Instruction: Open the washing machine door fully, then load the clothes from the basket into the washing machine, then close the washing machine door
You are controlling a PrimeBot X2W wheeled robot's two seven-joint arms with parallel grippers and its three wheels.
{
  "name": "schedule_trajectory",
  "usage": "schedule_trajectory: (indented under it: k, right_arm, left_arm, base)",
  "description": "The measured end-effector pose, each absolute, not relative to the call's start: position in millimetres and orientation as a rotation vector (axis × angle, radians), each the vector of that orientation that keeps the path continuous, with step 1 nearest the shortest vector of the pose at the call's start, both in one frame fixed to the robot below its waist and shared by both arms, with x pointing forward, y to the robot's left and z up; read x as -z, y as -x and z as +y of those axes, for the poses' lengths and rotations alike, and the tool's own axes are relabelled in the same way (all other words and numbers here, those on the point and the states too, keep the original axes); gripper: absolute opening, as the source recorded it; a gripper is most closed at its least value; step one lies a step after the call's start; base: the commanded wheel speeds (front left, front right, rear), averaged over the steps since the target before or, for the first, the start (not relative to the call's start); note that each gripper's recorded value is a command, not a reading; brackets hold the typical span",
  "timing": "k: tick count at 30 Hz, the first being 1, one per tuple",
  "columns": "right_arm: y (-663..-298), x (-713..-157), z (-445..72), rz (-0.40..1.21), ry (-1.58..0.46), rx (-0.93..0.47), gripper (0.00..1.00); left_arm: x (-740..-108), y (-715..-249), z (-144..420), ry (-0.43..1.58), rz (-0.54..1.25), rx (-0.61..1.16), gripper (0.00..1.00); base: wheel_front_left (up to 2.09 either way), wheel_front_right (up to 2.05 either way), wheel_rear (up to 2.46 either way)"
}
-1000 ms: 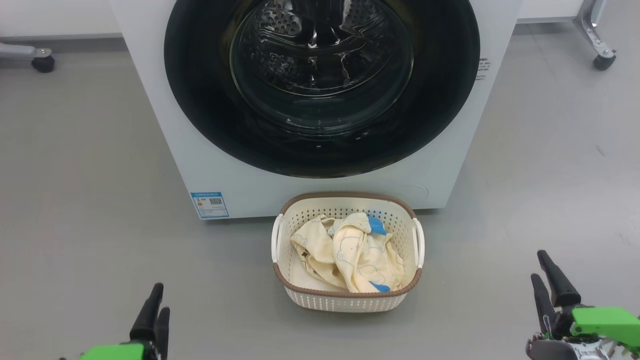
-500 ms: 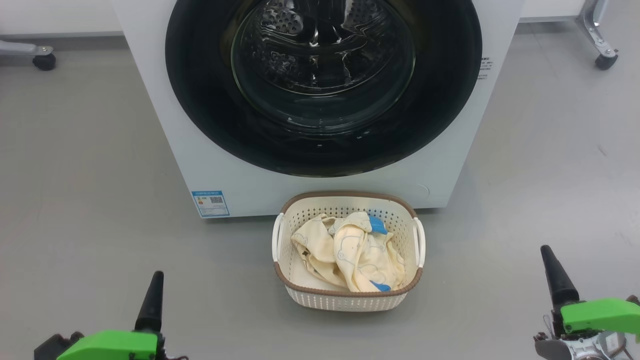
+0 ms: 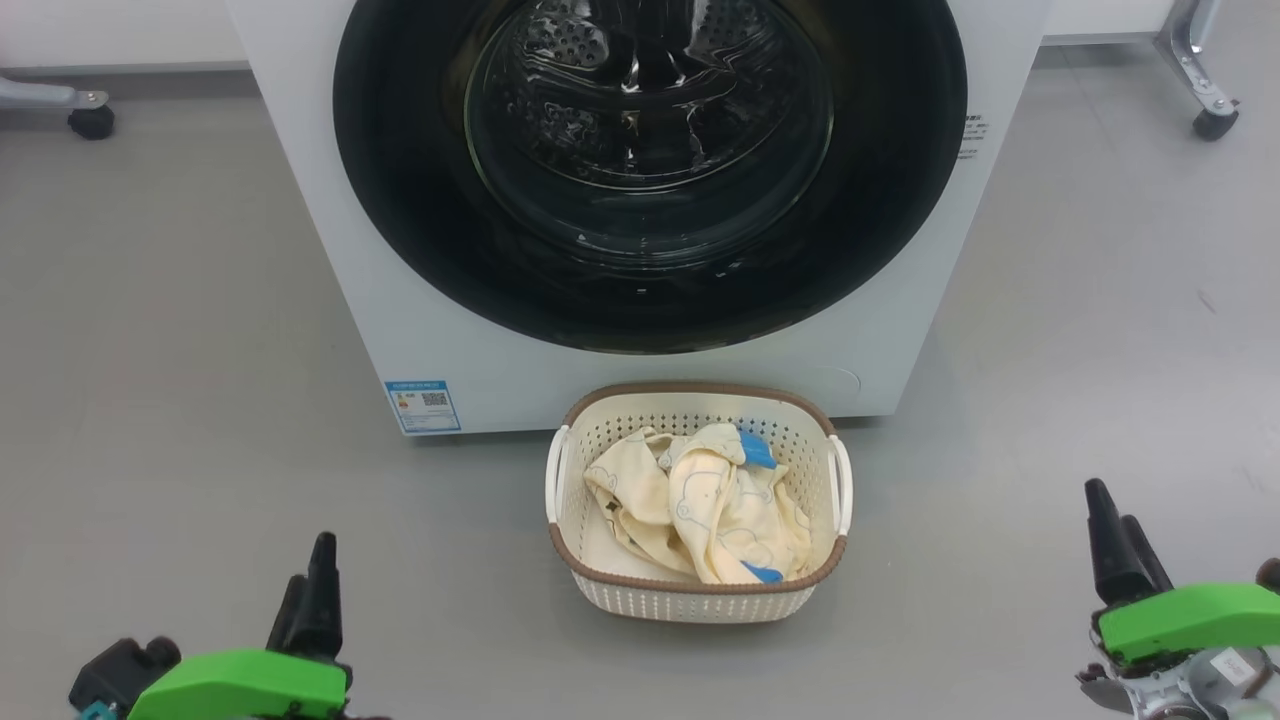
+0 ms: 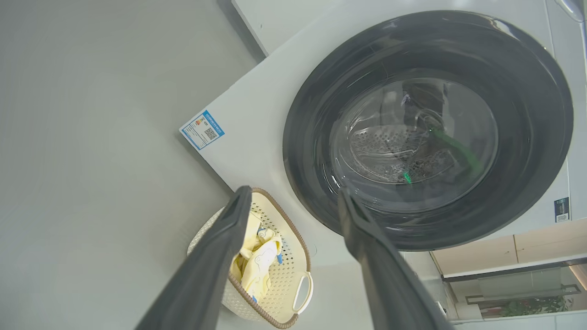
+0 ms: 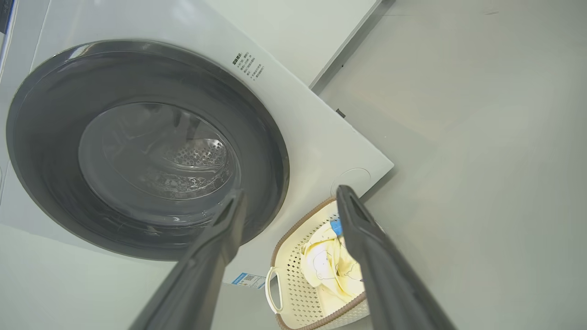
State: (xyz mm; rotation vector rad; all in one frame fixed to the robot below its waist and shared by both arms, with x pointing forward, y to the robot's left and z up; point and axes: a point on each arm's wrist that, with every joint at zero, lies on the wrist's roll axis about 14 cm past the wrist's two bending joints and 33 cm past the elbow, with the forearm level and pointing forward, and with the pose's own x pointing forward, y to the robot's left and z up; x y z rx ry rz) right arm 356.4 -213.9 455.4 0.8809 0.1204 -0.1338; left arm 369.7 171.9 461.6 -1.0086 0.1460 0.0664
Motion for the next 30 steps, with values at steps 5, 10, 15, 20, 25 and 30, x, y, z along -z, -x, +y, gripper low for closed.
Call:
schedule_trajectory:
  k: [5, 10, 15, 20, 25, 30]
  right_arm:
    - [-357.2, -457.8, -213.5, 0.119, -0.791, 0.122, 1.0]
    - [-357.9, -460.4, -212.8, 0.115, -0.714, 0.11, 1.0]
    - [-358.4, -463.8, -212.4, 0.108, -0.643, 0.098, 1.0]
    - [-359.0, -466.4, -211.1, 0.104, -0.587, 0.087, 1.0]
    - [-360.2, -470.7, -208.4, 0.095, -0.523, 0.069, 1.0]
    - [-361.2, -473.8, -205.1, 0.088, -0.457, 0.05, 1.0]
  left_arm:
    - [-465.5, -371.4, 166.2, 0.903, 0.142, -0.041, 1.0]
    - [-468.6, -372.9, 162.1, 0.802, 0.139, -0.02, 1.0]
    - [-473.5, -375.1, 156.0, 0.708, 0.127, 0.005, 1.0]
    - [-474.2, -374.6, 151.3, 0.643, 0.127, 0.025, 1.0]
    - [-476.1, -374.1, 147.4, 0.573, 0.117, 0.042, 1.0]
    - [-478.9, -374.8, 142.2, 0.503, 0.107, 0.065, 1.0]
  base:
    - [0.0, 0.0, 0.0]
    - [0.0, 0.0, 0.0]
    - [0.0, 0.0, 0.0]
    - [0.0, 0.0, 0.0]
    - [0.0, 0.0, 0.0]
    - [0.0, 0.0, 0.0]
